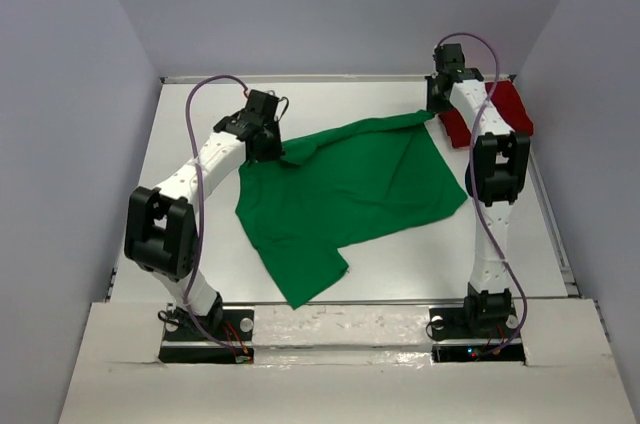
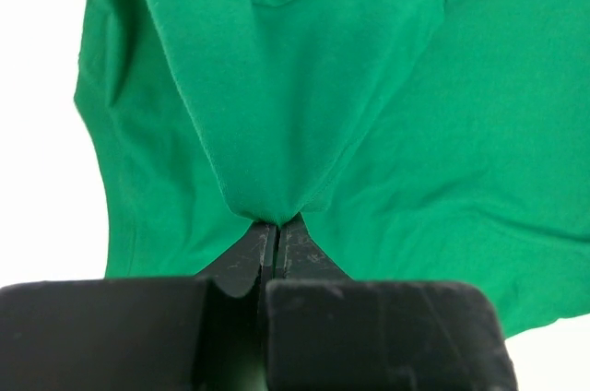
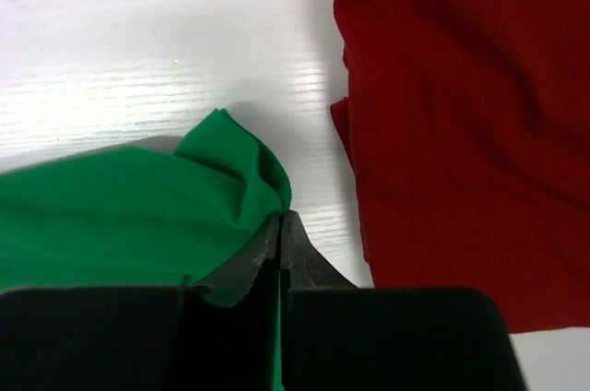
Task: Fold and stack the t-shirts
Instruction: Fold the tshirt
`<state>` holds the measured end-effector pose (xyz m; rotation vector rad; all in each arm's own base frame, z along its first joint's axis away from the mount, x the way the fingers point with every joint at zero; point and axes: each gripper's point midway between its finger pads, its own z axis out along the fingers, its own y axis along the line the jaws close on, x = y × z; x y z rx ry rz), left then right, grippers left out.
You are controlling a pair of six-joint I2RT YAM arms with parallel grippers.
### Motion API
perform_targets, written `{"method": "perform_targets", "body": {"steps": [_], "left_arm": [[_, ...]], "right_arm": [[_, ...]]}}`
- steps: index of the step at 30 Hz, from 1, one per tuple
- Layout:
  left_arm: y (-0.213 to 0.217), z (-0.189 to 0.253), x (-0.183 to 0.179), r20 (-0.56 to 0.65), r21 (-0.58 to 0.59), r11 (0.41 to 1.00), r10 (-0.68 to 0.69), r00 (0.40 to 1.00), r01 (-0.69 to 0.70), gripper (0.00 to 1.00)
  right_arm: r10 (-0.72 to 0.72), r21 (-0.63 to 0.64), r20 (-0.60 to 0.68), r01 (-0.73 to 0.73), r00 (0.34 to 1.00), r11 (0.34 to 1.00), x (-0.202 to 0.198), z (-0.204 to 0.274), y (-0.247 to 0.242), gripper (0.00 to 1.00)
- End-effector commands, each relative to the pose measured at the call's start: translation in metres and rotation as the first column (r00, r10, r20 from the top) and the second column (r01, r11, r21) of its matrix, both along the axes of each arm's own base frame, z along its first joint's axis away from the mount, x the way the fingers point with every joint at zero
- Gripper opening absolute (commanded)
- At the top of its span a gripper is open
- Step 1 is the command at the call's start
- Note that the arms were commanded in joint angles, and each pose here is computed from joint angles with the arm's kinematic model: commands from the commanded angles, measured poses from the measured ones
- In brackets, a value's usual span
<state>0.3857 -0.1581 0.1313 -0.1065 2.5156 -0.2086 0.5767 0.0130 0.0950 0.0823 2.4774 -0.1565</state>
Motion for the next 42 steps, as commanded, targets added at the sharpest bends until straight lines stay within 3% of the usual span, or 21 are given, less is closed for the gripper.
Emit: {"method": "perform_targets", "body": {"steps": [1, 7, 14, 27, 30, 31, 32, 34, 36, 37, 42], "left_arm": [[0.007, 0.054, -0.002, 0.172, -0.066, 0.997, 0.058, 0.983, -0.047, 0.00], [0.017, 0.074, -0.009, 0.258, -0.075, 0.995, 0.082, 0.963, -0.065, 0.00], [0.006, 0.038, -0.017, 0.137, -0.069, 0.997, 0.030, 0.990, -0.020, 0.00], [-0.030, 0.010, -0.034, 0.049, -0.137, 0.988, -0.060, 0.997, 0.067, 0.00], [-0.040, -0.001, -0.044, 0.010, -0.147, 0.987, -0.068, 0.998, 0.069, 0.37], [-0.044, -0.004, -0.048, -0.001, -0.150, 0.986, -0.074, 0.997, 0.073, 0.68], [-0.046, -0.003, -0.049, -0.006, -0.164, 0.985, -0.060, 0.998, 0.058, 0.80], [-0.050, -0.006, -0.055, -0.019, -0.181, 0.982, -0.061, 0.998, 0.056, 0.95], [-0.050, 0.000, -0.059, -0.009, -0.193, 0.981, -0.032, 0.999, 0.030, 0.99], [-0.042, 0.007, -0.058, 0.017, -0.165, 0.986, 0.011, 1.000, -0.008, 0.99], [-0.036, 0.045, -0.064, 0.142, -0.108, 0.988, 0.121, 0.982, -0.107, 0.99]], "right_arm": [[-0.030, -0.005, 0.153, 0.031, 0.988, 0.999, 0.008, 0.067, -0.008, 0.00], [-0.036, -0.013, 0.157, 0.038, 0.987, 0.999, 0.002, 0.070, -0.010, 0.00], [-0.039, -0.026, 0.107, 0.042, 0.993, 0.999, -0.007, 0.049, -0.012, 0.00], [-0.023, -0.019, 0.034, 0.024, 0.999, 1.000, -0.012, 0.022, -0.004, 0.00], [-0.026, -0.012, 0.016, 0.026, 1.000, 1.000, -0.018, 0.016, -0.003, 0.03], [-0.022, -0.004, 0.014, 0.022, 1.000, 1.000, -0.020, 0.017, -0.002, 0.09], [-0.028, -0.005, 0.013, 0.028, 1.000, 1.000, -0.021, 0.018, -0.002, 0.14], [-0.019, -0.002, 0.012, 0.019, 1.000, 1.000, -0.026, 0.017, 0.004, 0.34], [-0.026, -0.003, 0.019, 0.026, 0.999, 1.000, -0.028, 0.019, 0.003, 0.49], [-0.015, -0.007, 0.018, 0.016, 1.000, 1.000, -0.030, 0.019, 0.007, 0.62], [-0.008, -0.017, 0.061, 0.009, 0.998, 1.000, -0.032, 0.039, 0.015, 0.66]]}}
